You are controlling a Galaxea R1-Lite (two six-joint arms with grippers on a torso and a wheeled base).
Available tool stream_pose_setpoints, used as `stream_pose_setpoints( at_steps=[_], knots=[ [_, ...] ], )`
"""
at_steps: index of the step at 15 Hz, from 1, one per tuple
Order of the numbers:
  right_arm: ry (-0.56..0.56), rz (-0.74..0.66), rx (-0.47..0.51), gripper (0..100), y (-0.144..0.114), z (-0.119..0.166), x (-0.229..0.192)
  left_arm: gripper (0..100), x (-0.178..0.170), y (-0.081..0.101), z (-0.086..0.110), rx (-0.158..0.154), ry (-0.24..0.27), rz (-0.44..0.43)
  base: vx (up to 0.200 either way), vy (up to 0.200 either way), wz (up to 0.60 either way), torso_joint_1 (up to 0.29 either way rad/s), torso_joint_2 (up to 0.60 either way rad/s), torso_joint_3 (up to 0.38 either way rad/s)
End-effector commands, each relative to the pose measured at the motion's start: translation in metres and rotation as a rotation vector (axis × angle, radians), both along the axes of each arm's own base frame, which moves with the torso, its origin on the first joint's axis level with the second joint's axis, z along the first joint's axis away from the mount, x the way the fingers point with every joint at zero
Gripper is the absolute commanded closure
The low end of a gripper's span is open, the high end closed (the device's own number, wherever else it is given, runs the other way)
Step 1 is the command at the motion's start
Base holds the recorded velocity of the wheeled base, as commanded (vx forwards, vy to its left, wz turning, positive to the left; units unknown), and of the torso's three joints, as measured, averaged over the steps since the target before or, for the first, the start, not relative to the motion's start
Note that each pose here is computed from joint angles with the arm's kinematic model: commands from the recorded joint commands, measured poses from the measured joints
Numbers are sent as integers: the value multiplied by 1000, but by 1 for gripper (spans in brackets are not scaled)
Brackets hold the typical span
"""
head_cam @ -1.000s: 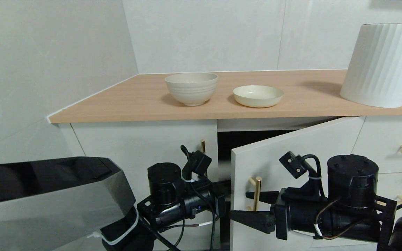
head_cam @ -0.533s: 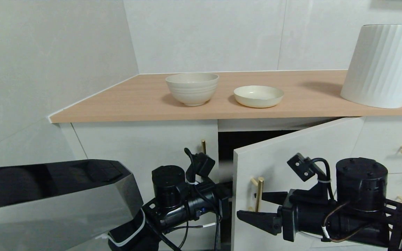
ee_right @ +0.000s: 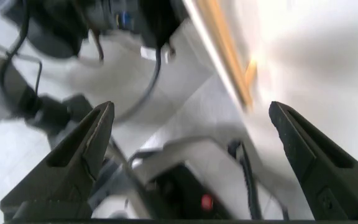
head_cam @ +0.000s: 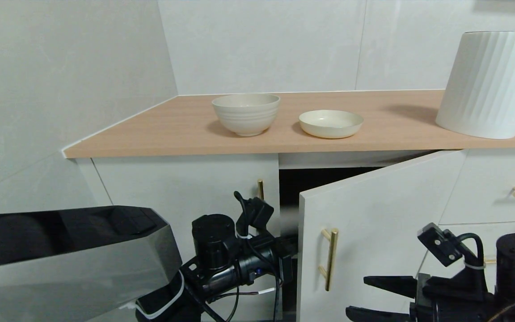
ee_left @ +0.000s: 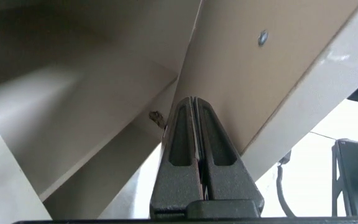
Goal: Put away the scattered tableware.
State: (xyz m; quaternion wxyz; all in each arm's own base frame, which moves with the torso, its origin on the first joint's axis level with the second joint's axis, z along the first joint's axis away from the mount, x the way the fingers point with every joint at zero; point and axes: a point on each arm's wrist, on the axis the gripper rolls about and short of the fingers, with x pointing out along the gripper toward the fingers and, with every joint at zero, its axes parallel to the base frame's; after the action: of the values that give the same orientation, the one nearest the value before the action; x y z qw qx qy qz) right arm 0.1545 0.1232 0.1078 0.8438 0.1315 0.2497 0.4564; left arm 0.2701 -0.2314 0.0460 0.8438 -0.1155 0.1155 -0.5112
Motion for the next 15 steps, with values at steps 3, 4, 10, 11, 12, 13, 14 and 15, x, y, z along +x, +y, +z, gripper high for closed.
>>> stream_pose_setpoints(
  at_steps=[3, 4, 10, 11, 12, 13, 14, 15],
  knots=[
    [-4, 7, 2, 0, -7, 0, -12, 100, -1, 1, 1, 2, 5, -4, -67, 0, 0, -2, 1, 1],
    [-2, 7, 1, 0, -7, 0, -11, 100, -1, 1, 0, 4, 8, -4, -200, 0, 0, -2, 2, -2],
    [-5, 11, 2, 0, -7, 0, -12, 100, 15, -11, 6, 22, 36, -5, -133, 0, 0, 0, 2, 2],
    [-6, 11, 1, 0, -7, 0, -12, 100, 28, -20, 5, 35, 54, 1, 0, 0, 0, 0, 0, 0],
    [-4, 9, 0, 0, -7, 0, -12, 100, 33, -23, 7, 35, 63, 5, 0, 0, 0, 0, 0, 0],
    [-9, 10, 2, 0, -7, 1, -12, 100, 37, -26, 10, 34, 77, 6, 0, 0, 0, 0, 0, 0],
    [-11, 10, 4, 0, -8, 1, -13, 100, 39, -27, 14, 31, 75, 6, 0, 0, 0, 0, 0, 0],
    [-12, 8, 7, 0, -8, 2, -13, 100, 40, -28, 15, 29, 73, 6, 0, 0, 0, 0, 0, 0]
  ],
)
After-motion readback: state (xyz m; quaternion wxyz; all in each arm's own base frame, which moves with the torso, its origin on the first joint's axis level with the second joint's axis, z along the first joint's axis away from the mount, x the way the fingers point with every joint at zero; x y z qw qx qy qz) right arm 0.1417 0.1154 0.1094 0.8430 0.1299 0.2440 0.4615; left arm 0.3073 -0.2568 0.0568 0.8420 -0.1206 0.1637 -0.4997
